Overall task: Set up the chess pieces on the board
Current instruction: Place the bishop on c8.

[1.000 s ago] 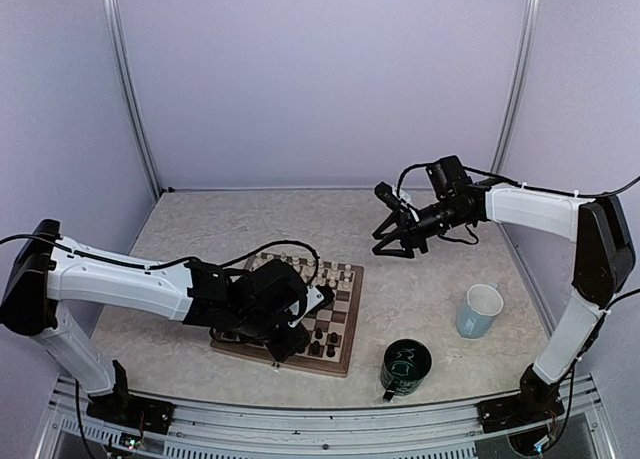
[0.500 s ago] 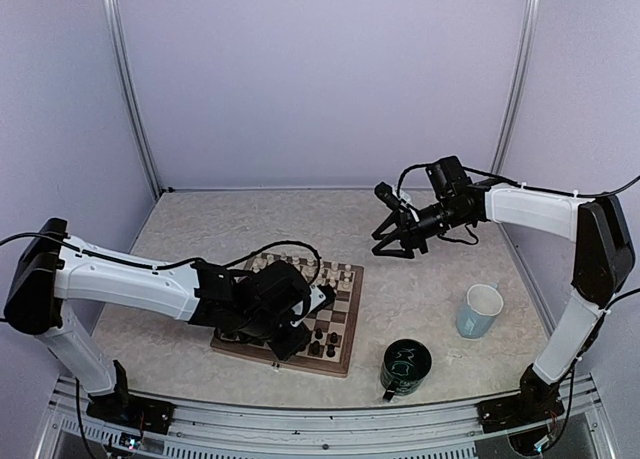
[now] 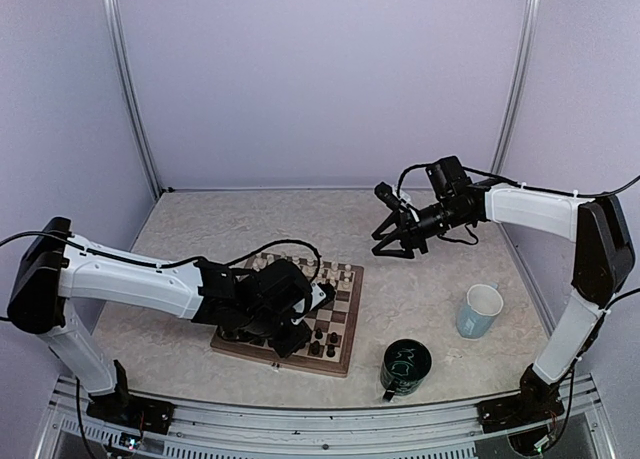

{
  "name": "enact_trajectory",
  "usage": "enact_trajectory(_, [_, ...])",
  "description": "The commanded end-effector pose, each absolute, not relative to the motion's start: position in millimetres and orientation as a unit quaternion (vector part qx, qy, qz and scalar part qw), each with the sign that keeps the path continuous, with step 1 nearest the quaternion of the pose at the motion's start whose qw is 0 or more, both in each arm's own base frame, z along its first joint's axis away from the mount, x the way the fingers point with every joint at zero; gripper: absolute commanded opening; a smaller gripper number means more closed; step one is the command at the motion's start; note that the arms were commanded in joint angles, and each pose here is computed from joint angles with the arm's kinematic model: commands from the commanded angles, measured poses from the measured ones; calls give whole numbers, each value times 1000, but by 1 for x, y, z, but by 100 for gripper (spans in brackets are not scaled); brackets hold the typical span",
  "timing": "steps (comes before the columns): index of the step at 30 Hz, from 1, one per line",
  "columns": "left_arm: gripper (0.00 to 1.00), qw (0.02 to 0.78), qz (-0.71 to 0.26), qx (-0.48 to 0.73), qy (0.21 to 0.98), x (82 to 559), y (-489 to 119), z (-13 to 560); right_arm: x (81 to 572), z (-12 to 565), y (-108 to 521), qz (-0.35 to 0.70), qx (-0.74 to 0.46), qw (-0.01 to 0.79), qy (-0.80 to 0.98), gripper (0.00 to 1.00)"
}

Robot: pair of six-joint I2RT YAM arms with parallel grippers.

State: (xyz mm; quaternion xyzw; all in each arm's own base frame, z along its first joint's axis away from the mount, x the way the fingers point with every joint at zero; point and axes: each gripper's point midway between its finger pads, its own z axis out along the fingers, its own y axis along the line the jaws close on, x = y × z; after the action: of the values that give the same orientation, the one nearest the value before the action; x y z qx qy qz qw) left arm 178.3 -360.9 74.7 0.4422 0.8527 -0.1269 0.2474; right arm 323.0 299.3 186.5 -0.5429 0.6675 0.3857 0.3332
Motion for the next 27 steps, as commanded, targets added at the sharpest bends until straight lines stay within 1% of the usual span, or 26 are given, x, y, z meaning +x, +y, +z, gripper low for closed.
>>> enact_trajectory(1, [11,256,-128,443,849,184,-368,78,318,179,303,397,-546,323,663,56])
enact_trajectory(4, [17,258,-126,442,850,185,-367,78,319,178,303,398,-545,322,664,56])
enact_trajectory(6, [19,258,-126,441,850,186,-368,79,319,178,303,397,-546,323,664,56])
enact_trajectory(14, [23,256,-125,441,851,185,-367,84,318,178,303,397,-546,321,664,57])
enact_trajectory(19, [25,278,-123,432,849,190,-367,110,318,179,303,398,-546,322,663,57])
enact_trajectory(21, [26,306,-119,415,849,197,-364,128,318,179,303,398,-546,323,663,57])
enact_trajectory(24, [34,350,-119,371,852,211,-348,158,318,180,303,397,-547,324,662,57])
enact_trajectory(27, [37,346,-111,313,878,231,-317,164,318,180,303,397,-547,324,662,57])
